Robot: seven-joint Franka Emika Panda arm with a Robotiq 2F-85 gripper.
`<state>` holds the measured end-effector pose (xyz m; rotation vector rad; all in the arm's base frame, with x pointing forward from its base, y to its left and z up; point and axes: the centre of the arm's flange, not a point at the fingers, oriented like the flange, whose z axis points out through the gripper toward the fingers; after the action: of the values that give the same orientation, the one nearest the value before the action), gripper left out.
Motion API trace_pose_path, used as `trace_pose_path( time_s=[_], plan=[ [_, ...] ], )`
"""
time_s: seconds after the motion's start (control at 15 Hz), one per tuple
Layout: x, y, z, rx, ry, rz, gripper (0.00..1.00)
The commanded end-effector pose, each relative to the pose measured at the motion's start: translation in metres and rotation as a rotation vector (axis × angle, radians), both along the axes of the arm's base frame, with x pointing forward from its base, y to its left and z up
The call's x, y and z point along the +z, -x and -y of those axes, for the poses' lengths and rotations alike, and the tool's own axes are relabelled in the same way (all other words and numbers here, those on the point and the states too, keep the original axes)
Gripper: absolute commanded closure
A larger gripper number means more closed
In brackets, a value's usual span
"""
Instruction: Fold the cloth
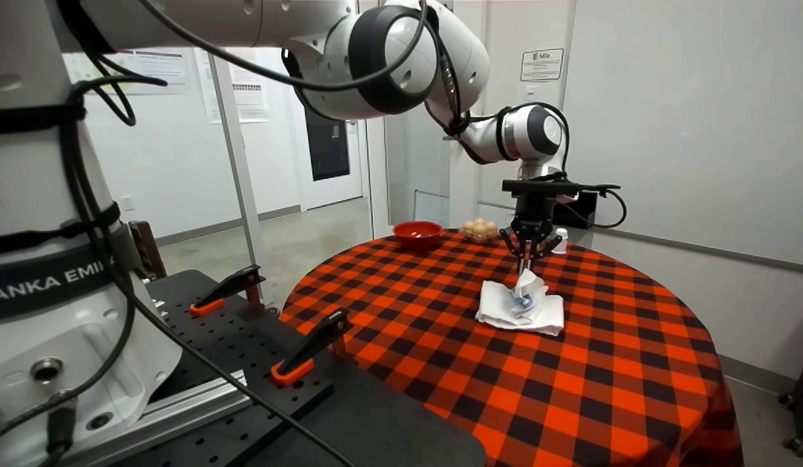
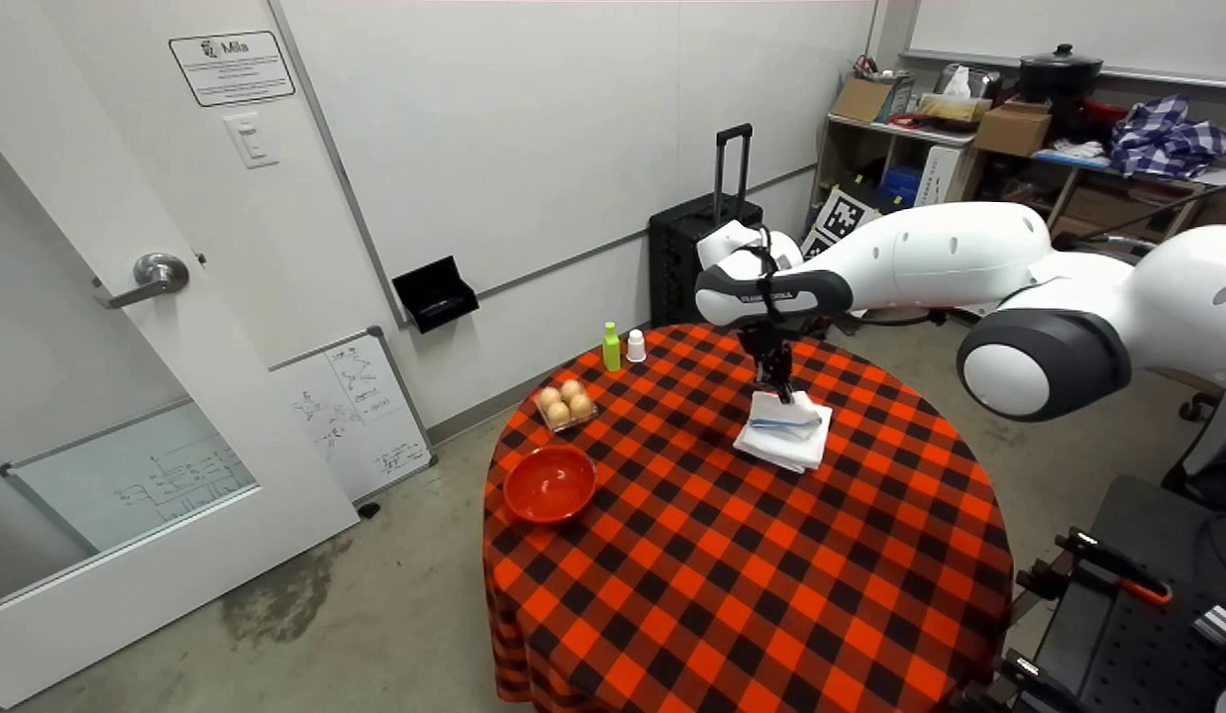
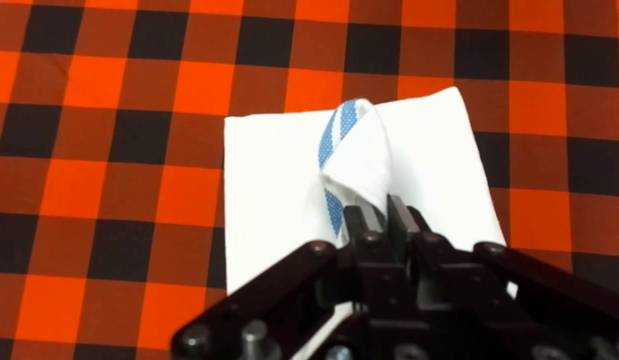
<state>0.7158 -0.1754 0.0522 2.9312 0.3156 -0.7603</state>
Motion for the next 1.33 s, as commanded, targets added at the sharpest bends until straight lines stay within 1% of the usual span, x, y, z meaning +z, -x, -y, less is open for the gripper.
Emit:
trace_pose_path(
  time_s=[0.0,0.13,0.2,0.33,0.53,0.6,0.67,0.87,1.07,1.27],
  plan=[
    [0.017,-0.001,0.015,-0.033,-0.002,0.06,0.98],
    [0.043,-0.014,0.042,-0.057,0.038,0.136,0.98],
    [0.059,-0.023,0.058,-0.095,0.063,0.191,0.98],
    [0.085,-0.037,0.089,-0.17,0.093,0.261,0.98],
    [0.1,-0.046,0.122,-0.277,0.168,0.367,0.98],
    [0.097,-0.047,0.129,-0.303,0.193,0.385,0.98],
    [0.094,-0.047,0.134,-0.323,0.215,0.399,0.98],
    [0.069,-0.045,0.137,-0.362,0.274,0.402,0.98],
    [0.038,-0.038,0.131,-0.375,0.308,0.375,0.98],
    [0.011,-0.025,0.114,-0.352,0.311,0.332,0.98]
  ],
)
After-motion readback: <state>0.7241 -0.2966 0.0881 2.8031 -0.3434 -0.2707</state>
